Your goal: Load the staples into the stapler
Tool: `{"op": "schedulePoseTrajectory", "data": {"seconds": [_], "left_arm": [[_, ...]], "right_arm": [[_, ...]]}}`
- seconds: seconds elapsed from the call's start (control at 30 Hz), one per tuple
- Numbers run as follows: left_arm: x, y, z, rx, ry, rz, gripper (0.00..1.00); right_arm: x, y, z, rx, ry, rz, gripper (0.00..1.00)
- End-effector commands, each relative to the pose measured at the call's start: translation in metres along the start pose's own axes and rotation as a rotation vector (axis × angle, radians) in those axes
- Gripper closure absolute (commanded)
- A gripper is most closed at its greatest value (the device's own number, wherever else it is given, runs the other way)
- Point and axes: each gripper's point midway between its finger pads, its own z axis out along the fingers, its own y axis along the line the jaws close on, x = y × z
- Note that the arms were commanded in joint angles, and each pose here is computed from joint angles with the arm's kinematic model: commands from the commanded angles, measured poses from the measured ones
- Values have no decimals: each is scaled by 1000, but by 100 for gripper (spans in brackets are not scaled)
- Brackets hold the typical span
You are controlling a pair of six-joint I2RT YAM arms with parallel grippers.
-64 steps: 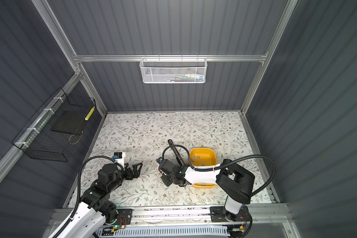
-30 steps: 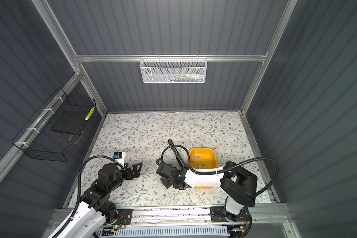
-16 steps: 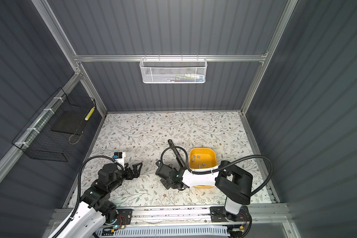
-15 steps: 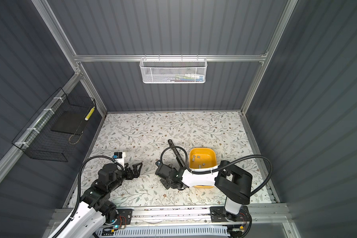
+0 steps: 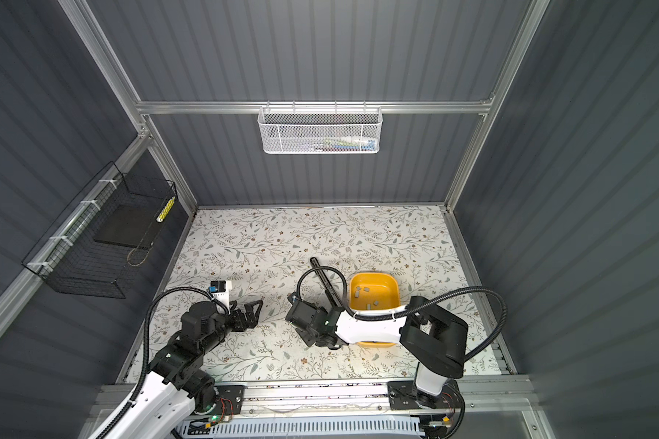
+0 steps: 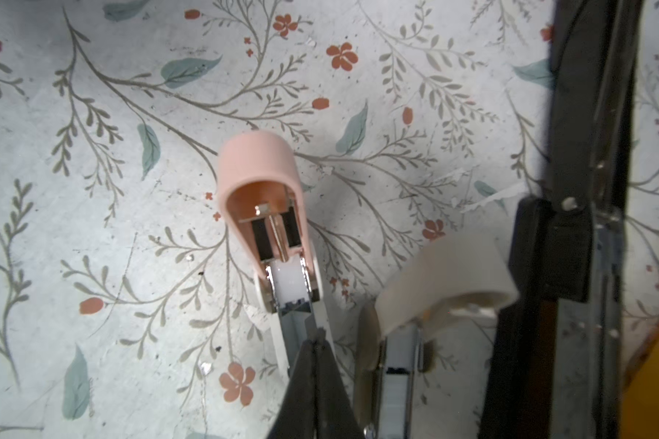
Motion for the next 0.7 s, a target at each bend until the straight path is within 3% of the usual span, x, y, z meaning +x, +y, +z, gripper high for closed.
{"op": "schedulePoseTrajectory", "data": {"seconds": [0.0,0.17,0.3,0.67], "left_arm": [[-7,-3,-3,10,-25,19,0],[-7,-3,-3,11,-26,19,0],[-7,-3,-3,10,-25,20,0],[-7,-3,-3,9,-24,19,0]], "right_arm": [[-5,-9,-9,39,-22,20,95],[-7,-11,-12,45,-32,15,94],[-2,-9,-4,45,-6,-2,85],[5,-3,11,50,45,-29,85]]}}
